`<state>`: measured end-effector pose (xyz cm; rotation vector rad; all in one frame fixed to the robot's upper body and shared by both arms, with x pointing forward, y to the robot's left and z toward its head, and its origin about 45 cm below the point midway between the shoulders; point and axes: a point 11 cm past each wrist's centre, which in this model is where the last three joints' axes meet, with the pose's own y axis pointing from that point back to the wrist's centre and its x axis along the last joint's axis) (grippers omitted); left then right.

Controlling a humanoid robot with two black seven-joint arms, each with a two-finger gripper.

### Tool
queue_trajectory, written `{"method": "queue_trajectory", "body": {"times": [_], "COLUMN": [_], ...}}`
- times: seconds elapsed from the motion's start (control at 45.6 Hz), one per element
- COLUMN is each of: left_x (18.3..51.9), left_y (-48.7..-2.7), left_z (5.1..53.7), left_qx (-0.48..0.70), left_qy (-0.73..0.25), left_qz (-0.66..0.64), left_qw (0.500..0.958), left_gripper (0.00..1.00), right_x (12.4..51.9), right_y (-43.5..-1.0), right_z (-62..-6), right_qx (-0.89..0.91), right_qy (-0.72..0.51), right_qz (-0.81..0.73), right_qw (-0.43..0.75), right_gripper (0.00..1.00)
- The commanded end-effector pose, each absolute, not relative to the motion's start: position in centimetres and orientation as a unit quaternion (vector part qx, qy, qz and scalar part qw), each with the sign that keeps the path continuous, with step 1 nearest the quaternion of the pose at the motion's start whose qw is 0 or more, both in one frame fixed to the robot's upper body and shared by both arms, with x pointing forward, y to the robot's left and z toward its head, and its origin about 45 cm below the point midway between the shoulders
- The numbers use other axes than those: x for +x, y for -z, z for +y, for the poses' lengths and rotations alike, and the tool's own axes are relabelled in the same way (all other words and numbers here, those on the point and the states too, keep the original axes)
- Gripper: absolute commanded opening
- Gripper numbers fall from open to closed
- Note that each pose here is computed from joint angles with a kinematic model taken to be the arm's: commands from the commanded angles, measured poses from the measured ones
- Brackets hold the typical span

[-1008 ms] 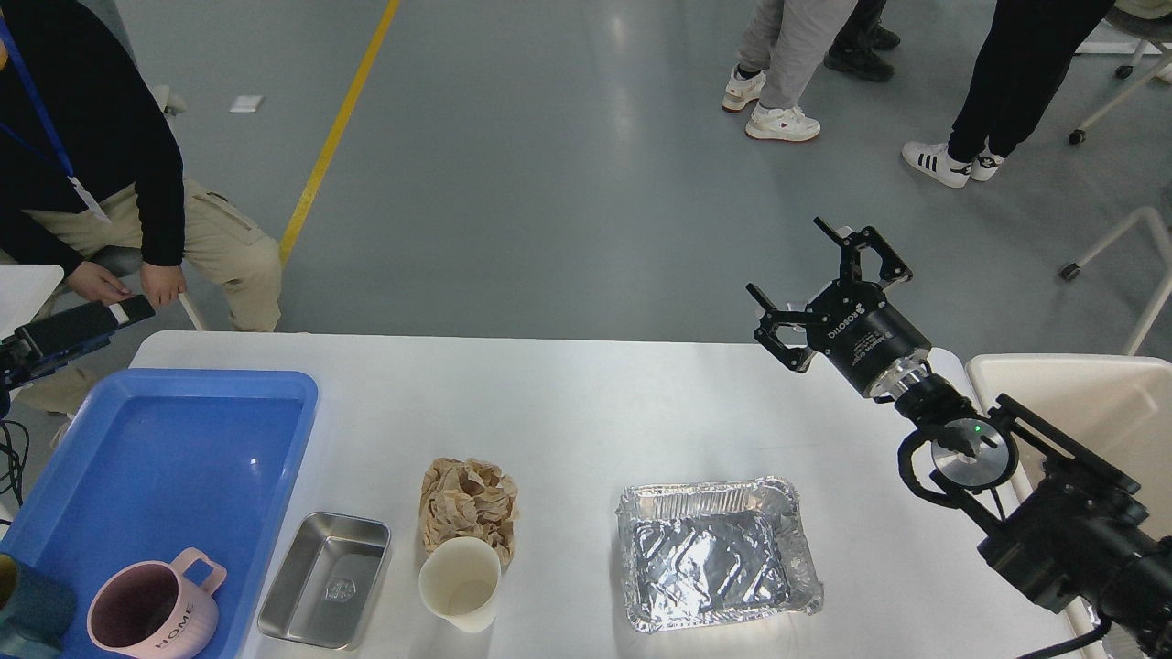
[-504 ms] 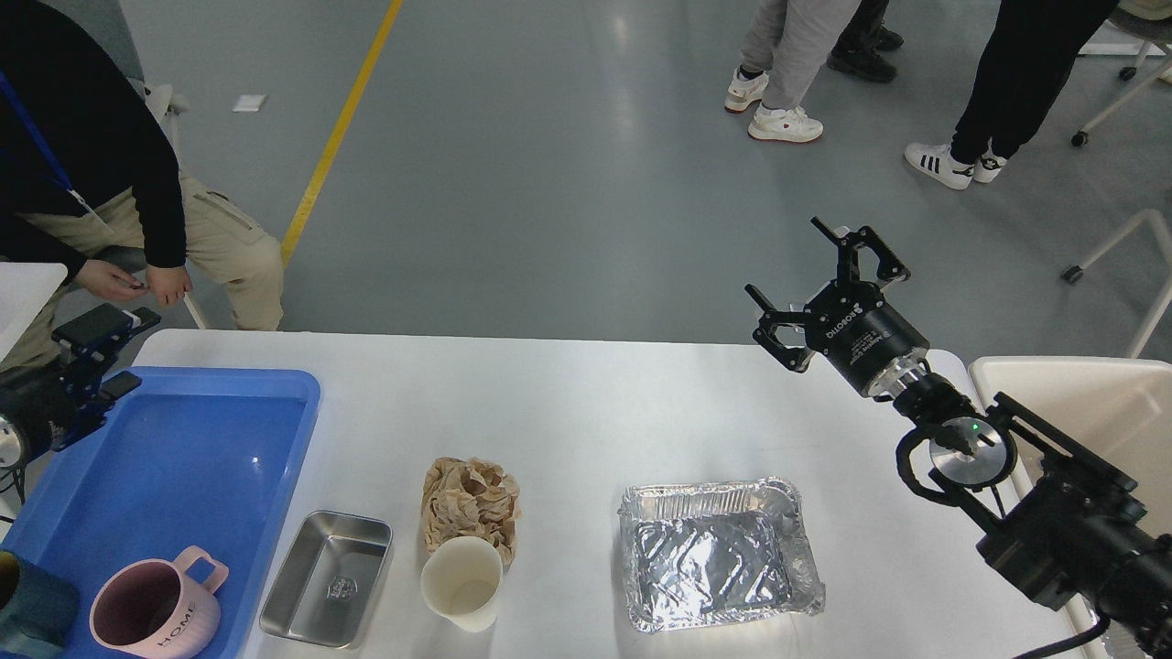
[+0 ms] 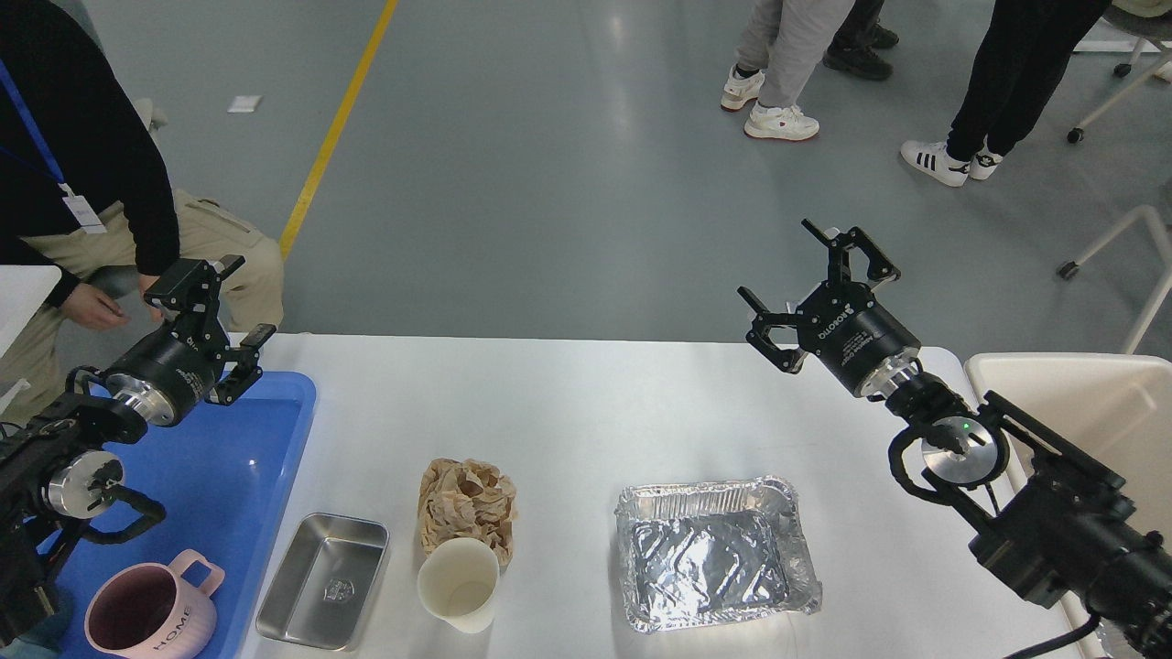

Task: Tidy desktop
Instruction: 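Open the left gripper and raise it away from the mug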

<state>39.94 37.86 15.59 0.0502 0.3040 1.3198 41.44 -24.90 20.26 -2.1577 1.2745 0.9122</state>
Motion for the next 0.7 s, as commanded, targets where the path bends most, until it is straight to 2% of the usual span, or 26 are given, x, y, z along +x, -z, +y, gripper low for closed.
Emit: {"method": "queue_trajectory", "body": {"times": [0.0, 0.153, 0.417, 0.68], "left_x": [39.3, 36.7, 32.7, 29.3], "left_y": [-15.4, -15.7, -16.2, -20.7], "left_z": [37.5, 38.5, 41.6, 44.9], "left_qx": [0.05, 0.161, 0.288, 0.373], "left_qy": [-0.602, -0.565, -0.534, -0.51], "left_qz": [0.134, 0.095, 0.094, 0.035], "left_qw": [0.785, 0.803, 0.789, 0.774], "left_gripper": [0.97, 0.97, 0.97, 0.97], "right_x": [41.7, 41.7, 41.4, 41.4], "right_y": [-20.4, -20.2, -19.6, -19.1], "right_z": [-25.2, -24.5, -23.6, -22.8], "right_qx": [-0.786, -0.787, -0.788, -0.79], "right_qy": [-0.329, -0.333, -0.341, -0.342], "right_qz": [0.469, 0.464, 0.459, 0.457], "right_qw": [0.233, 0.232, 0.229, 0.224], "right_gripper": [1.0, 1.0, 1.0, 1.0]}}
